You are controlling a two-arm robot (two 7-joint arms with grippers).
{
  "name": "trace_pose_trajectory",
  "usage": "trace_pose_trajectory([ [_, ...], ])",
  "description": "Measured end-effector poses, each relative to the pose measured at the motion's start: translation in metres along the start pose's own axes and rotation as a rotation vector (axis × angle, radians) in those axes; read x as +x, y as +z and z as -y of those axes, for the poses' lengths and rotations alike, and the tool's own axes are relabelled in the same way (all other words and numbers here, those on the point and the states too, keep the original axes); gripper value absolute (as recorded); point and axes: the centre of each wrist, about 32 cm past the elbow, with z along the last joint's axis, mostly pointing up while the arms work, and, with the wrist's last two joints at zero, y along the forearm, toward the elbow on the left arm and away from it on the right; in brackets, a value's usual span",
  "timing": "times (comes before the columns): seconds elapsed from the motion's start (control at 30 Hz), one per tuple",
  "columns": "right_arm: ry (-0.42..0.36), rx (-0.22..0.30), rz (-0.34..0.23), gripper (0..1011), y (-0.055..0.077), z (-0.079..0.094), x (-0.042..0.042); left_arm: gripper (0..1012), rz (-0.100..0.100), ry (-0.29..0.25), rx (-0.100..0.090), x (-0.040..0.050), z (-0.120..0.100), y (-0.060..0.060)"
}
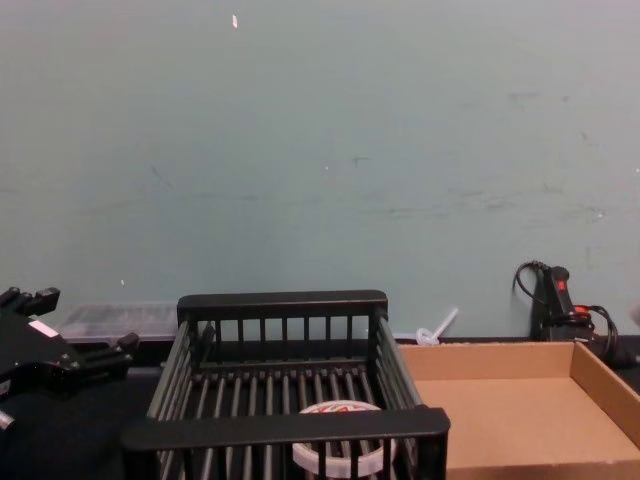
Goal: Pick up the white tape and place it into the black box , Pick up the silver tape and place it into the brown box.
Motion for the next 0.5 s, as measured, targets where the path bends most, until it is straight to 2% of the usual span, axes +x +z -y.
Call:
trace_pose_trajectory([
  [0.5, -0.004, -0.014, 0.001, 1000, -0.0002, -0.0034, 0.0007, 1001, 0.000, 0.000, 0.000, 0.0000, 0.0000, 0.0000],
])
